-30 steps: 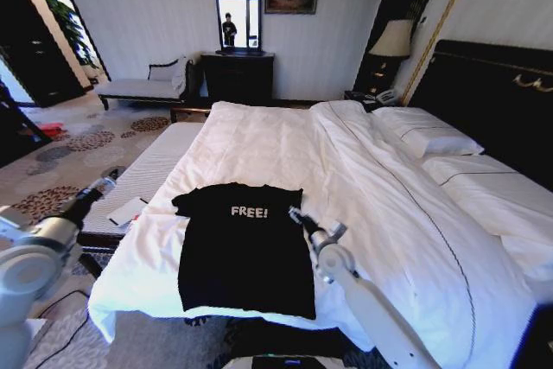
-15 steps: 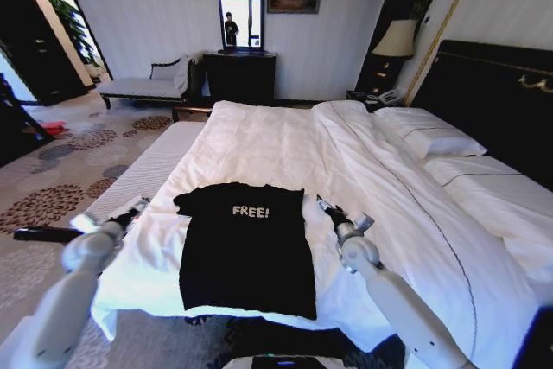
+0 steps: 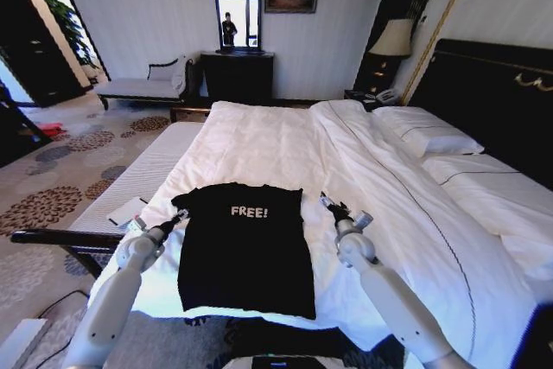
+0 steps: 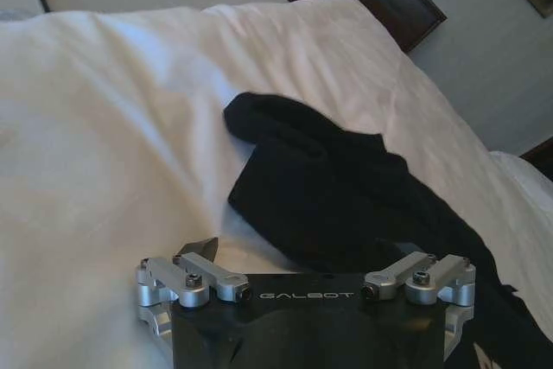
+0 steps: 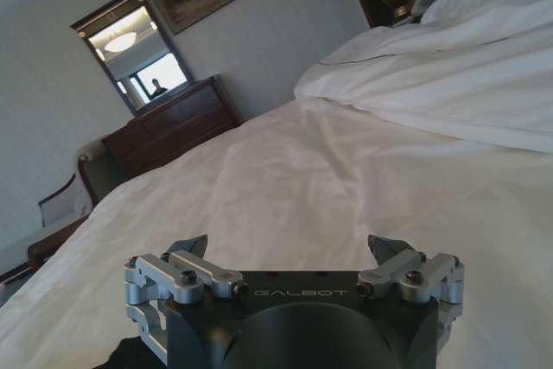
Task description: Fold the clothes on the bed.
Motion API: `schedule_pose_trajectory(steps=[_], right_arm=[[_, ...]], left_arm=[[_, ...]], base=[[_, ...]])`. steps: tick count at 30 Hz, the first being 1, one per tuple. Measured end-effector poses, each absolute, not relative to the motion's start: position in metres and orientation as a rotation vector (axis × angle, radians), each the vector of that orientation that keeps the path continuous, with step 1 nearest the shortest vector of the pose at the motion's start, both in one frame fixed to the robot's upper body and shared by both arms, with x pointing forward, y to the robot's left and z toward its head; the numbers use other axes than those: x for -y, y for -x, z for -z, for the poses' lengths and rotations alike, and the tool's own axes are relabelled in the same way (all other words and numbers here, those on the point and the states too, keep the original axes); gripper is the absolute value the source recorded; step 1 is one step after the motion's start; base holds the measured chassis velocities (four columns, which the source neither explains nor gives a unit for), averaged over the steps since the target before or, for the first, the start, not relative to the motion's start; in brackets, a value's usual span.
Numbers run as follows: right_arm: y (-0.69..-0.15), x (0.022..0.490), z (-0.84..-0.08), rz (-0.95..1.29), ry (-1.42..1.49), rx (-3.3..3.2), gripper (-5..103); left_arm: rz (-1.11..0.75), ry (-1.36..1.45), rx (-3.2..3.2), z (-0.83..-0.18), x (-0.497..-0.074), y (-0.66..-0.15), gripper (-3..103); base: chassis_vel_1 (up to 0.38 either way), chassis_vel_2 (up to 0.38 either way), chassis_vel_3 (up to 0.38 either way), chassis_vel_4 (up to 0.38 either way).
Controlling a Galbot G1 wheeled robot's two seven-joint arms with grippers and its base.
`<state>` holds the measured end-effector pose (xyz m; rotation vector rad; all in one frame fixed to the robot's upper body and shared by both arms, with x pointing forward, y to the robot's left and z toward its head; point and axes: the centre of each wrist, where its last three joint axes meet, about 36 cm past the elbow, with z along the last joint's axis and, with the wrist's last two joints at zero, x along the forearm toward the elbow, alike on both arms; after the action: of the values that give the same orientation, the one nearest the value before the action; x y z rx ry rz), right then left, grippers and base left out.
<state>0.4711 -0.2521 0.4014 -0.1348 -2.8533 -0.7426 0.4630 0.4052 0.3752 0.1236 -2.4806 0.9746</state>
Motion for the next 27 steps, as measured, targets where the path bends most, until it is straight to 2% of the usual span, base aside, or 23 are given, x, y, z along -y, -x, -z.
schedule_pose_trajectory(steps=[5,6,10,12,14,17,18,19,22,26,27], right_arm=[[-0.469,0.251,-0.404,0.754,0.136,2.847,100],[-0.468,0.250,-0.406,0.766,0.140,2.840,100],[-0.468,0.249,-0.406,0.762,0.140,2.840,100],[-0.469,0.244,-0.406,0.763,0.137,2.841,100],[-0.469,0.242,-0.406,0.766,0.134,2.840,100],[-0.469,0.236,-0.407,0.782,0.128,2.839,100],[-0.469,0.236,-0.407,0.782,0.128,2.839,100],[-0.468,0.235,-0.408,0.788,0.130,2.837,100],[-0.468,0.233,-0.407,0.799,0.133,2.832,100],[-0.468,0.229,-0.407,0.815,0.141,2.824,100],[-0.468,0.229,-0.407,0.815,0.141,2.824,100]], left_arm=[[-1.021,-0.155,2.499,-0.372,-0.412,-0.457,100],[-1.042,-0.170,2.507,-0.370,-0.416,-0.457,103],[-1.071,-0.188,2.511,-0.366,-0.421,-0.459,97],[-1.084,-0.196,2.505,-0.362,-0.421,-0.462,89],[-1.087,-0.195,2.504,-0.362,-0.421,-0.464,89],[-1.090,-0.196,2.501,-0.362,-0.419,-0.471,74],[-1.090,-0.196,2.501,-0.362,-0.419,-0.471,74],[-1.090,-0.198,2.498,-0.362,-0.419,-0.473,68],[-1.089,-0.204,2.490,-0.359,-0.419,-0.477,62],[-1.089,-0.217,2.480,-0.353,-0.418,-0.483,41],[-1.089,-0.217,2.480,-0.353,-0.418,-0.483,41]], base=[[0.000,0.000,0.000,0.000],[0.000,0.000,0.000,0.000],[0.000,0.000,0.000,0.000],[0.000,0.000,0.000,0.000],[0.000,0.000,0.000,0.000],[0.000,0.000,0.000,0.000],[0.000,0.000,0.000,0.000],[0.000,0.000,0.000,0.000],[0.000,0.000,0.000,0.000],[0.000,0.000,0.000,0.000],[0.000,0.000,0.000,0.000]])
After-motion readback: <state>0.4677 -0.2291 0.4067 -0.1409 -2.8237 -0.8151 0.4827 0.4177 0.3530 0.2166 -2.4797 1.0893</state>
